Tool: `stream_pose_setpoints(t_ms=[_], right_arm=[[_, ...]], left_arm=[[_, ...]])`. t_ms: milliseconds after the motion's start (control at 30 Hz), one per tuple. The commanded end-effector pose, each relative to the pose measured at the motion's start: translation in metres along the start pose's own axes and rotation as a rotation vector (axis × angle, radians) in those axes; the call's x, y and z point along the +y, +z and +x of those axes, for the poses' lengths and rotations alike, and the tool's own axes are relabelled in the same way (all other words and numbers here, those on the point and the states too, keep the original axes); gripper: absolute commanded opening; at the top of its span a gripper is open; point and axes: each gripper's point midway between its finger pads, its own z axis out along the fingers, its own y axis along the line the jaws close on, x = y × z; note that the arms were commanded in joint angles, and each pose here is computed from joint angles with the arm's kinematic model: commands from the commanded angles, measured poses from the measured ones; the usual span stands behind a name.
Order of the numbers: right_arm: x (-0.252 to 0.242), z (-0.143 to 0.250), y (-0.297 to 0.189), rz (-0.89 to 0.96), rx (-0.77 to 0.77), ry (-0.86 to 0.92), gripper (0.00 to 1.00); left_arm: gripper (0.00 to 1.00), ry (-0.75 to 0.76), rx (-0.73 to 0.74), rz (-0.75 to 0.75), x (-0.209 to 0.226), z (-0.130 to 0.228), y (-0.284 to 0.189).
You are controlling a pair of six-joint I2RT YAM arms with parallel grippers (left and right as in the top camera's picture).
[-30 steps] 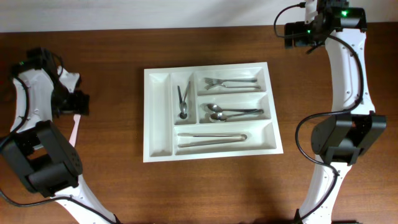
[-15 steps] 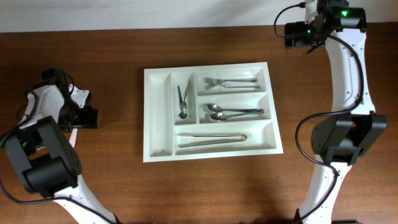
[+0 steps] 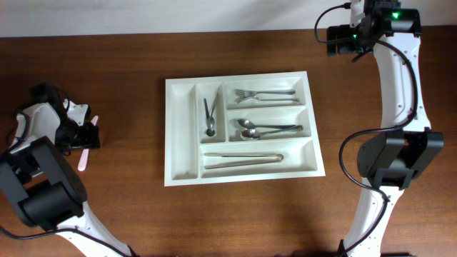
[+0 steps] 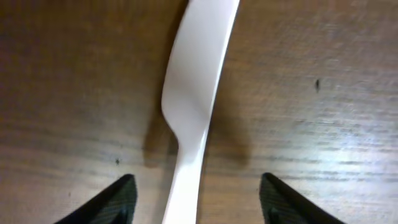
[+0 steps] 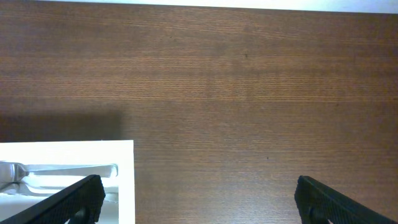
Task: Pack container
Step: 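Move the left gripper over the pink plastic knife and grasp it, then place the pink knife in the tray's long left compartment and release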
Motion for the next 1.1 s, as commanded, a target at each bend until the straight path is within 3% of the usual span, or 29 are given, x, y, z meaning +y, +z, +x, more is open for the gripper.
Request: stream_pose_setpoints(t_ms=[0,367,500,667,800,1067], right_arm=[[0.001,-0.009,-0.015,0.009,-0.038,0.000,0.99],[0.001,-0.010,-0.015,0.009,-0.039,0.000,0.99],[0.001,-0.010,-0.015,0.009,-0.039,0.000,0.99],[0.001,-0.009,-0.015,0.009,-0.038,0.000,0.99],[0.001,-0.010,-0.015,0.009,-0.039,0.000,0.99],[0.001,-0.010,-0.015,0.009,-0.039,0.000,0.99]], left_arm=[[0.62,0.014,-0.036,0.020,-0.004,-0.004,-0.003],[0.60,0.030,-0.021,0.027,-0.010,0.010,0.018],[0.22,0.029,-0.021,0.027,-0.010,0.010,0.020],[0.04,0.032,-0.019,0.029,-0.012,0.010,0.020],[0.02,0.020,-0.025,0.026,-0.012,0.007,0.018],[0.02,-0.106,-0.173,0.037,-0.018,-0.050,-0.049]])
